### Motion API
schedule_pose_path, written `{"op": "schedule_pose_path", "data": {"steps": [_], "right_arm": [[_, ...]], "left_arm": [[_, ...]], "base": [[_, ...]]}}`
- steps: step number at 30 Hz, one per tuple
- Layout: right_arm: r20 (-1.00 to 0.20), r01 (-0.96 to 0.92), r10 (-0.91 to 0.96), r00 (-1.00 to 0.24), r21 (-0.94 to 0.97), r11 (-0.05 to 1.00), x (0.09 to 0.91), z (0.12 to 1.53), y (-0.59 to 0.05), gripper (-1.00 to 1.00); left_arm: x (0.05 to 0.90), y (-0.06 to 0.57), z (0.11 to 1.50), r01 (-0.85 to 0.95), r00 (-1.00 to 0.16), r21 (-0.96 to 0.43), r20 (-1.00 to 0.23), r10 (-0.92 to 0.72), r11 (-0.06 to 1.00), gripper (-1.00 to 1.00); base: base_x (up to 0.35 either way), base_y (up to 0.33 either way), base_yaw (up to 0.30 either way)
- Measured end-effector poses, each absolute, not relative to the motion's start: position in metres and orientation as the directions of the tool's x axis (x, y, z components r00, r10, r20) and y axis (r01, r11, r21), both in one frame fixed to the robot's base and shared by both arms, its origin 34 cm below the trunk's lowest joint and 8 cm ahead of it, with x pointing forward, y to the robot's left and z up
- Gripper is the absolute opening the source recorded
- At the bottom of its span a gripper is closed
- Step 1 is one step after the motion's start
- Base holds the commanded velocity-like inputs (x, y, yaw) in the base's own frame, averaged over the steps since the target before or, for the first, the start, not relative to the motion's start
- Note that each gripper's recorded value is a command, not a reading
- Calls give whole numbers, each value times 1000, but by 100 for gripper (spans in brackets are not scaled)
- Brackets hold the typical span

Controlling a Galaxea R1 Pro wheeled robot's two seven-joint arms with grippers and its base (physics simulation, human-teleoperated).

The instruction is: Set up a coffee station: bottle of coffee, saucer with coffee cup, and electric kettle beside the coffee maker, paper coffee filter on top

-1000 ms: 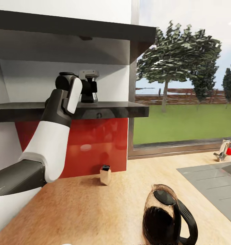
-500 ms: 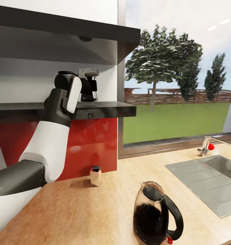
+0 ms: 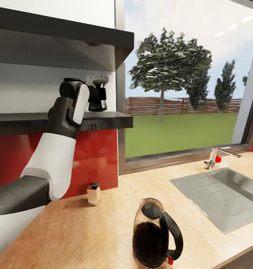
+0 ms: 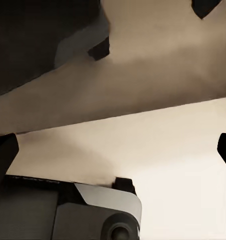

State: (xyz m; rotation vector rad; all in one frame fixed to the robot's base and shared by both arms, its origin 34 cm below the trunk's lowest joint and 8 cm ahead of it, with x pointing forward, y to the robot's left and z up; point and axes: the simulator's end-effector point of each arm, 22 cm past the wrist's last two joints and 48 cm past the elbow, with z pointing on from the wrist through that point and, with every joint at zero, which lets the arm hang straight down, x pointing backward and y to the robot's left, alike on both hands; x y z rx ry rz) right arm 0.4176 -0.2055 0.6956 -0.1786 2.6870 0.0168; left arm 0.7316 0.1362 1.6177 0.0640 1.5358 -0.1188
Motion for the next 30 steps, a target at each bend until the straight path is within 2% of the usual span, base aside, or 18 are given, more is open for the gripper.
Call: {"op": "schedule_pose_path", "data": {"steps": [24,30], "right_arm": [[-445,-130,-123,-887,-16,991,426,700,-203,100],[-445,-130,-124,-887,-16,991,426,700,-203,100]], "left_arm": [[732,136,1617,117,29,-35,-999,-38,993,-100],[732,137,1617,116,28,-34,-999,-38,993,-100]], "base": [[0,-294,-296],[0,-116,-298]]}}
